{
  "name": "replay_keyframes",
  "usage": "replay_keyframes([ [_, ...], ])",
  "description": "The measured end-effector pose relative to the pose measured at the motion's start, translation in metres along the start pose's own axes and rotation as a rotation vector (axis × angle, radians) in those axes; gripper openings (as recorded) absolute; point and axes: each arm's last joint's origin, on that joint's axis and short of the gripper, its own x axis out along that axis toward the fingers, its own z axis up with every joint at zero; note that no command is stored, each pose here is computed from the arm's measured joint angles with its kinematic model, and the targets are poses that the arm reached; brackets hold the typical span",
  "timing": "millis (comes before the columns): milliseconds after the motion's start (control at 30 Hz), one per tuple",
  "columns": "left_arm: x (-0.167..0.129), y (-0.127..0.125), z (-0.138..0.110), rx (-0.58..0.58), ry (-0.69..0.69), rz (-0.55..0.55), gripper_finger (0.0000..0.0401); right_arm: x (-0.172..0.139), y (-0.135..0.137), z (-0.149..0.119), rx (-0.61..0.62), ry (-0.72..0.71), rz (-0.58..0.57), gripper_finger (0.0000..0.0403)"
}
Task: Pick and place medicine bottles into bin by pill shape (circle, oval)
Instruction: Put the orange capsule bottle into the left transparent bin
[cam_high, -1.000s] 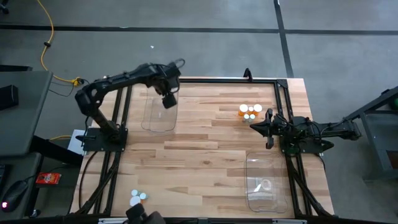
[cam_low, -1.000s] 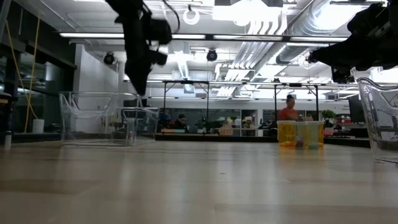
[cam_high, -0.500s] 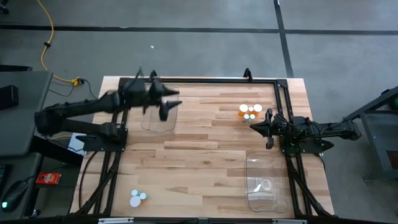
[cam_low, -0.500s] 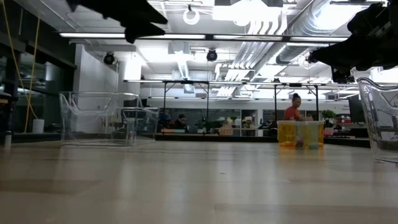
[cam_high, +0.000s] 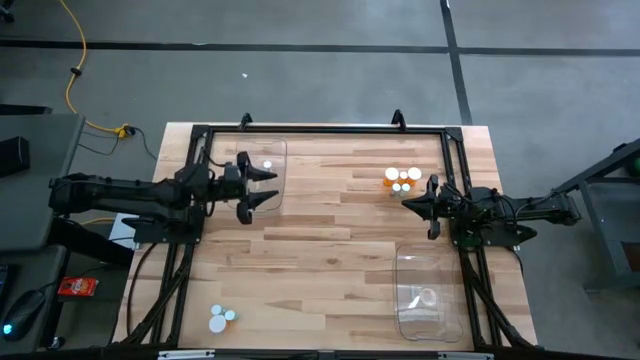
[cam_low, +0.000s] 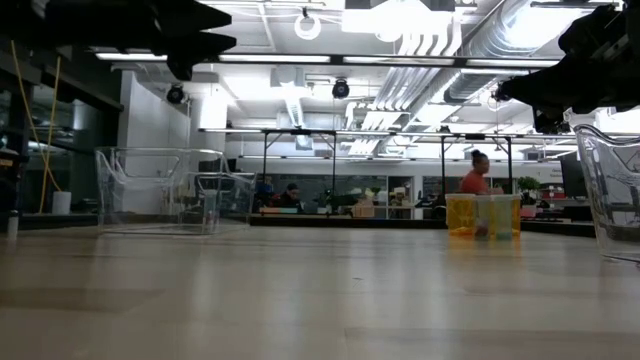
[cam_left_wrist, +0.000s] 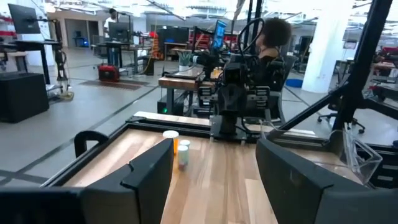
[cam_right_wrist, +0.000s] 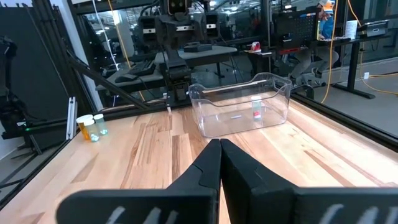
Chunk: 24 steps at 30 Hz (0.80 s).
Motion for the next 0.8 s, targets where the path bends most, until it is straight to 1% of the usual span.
replay_keyframes([
  [367, -0.001, 0.0, 0.001, 0.002, -0.009, -0.004, 0.0216, 0.0, 0.0, 0.001, 0.002, -0.006, -0.004, 0.0],
  [467, -0.001, 0.0, 0.002, 0.002, -0.021, -0.004, 0.0216, 0.0, 0.0, 0.002, 0.024, -0.021, -0.002, 0.0],
  [600, -0.001, 0.0, 0.002, 0.002, -0.023, -0.004, 0.0216, -0.001, 0.001, 0.012, 0.071, -0.128, 0.0, 0.0],
  [700, 0.0, 0.0, 0.002, 0.004, -0.024, -0.004, 0.0216, -0.001, 0.002, 0.021, 0.092, -0.22, 0.027, 0.0],
  [800, 0.0, 0.0, 0.003, 0.01, -0.028, -0.005, 0.0216, 0.0, 0.003, 0.026, 0.103, -0.265, 0.011, 0.0005],
])
